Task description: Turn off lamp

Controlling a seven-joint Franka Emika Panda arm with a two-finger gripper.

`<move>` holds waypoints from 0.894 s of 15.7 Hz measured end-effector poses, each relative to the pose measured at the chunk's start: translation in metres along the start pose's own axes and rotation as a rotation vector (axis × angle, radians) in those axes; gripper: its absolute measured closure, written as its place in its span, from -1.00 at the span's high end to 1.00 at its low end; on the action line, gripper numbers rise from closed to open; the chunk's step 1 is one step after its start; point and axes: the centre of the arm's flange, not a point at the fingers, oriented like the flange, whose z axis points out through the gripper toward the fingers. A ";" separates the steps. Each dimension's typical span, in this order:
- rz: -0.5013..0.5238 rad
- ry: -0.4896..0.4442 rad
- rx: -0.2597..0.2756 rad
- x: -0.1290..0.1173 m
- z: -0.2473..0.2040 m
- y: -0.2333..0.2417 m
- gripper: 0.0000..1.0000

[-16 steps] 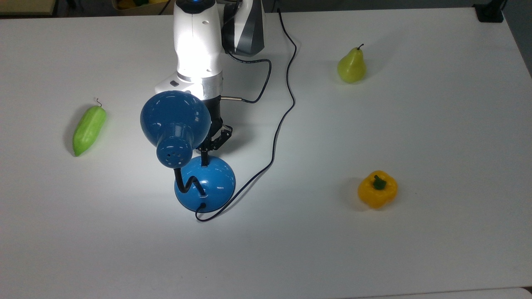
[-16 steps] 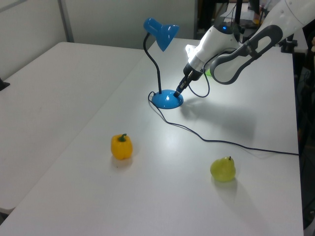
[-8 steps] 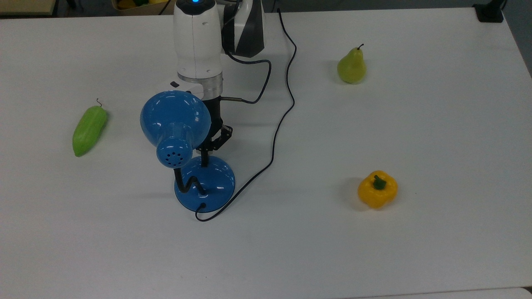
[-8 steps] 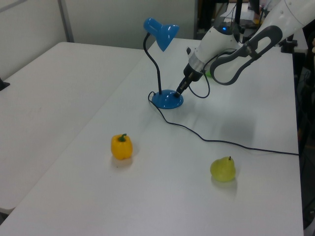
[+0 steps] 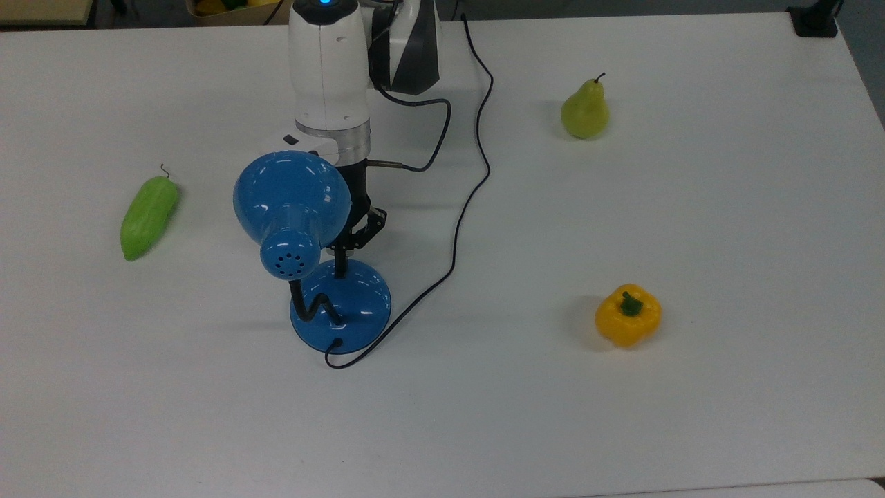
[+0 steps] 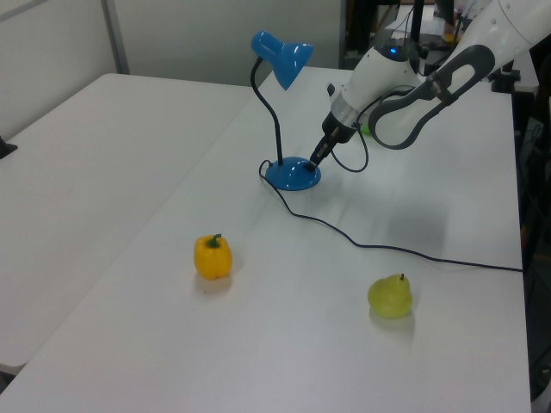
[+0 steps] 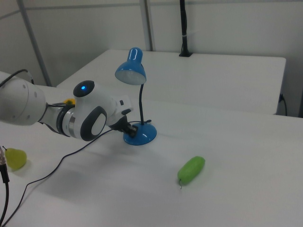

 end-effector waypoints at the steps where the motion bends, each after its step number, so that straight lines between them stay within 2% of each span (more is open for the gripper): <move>1: 0.001 -0.008 -0.001 -0.002 0.000 0.000 -0.98; 4: 0.002 -0.110 -0.004 -0.007 -0.006 0.001 -0.98; 6: 0.002 -0.211 -0.005 -0.008 -0.023 0.001 -0.97; 7: 0.001 -0.263 -0.005 -0.009 -0.035 0.000 -0.90; 8: -0.002 -0.311 -0.004 -0.010 -0.048 -0.002 -0.79; 14: -0.023 -0.475 0.003 -0.009 -0.119 -0.015 0.36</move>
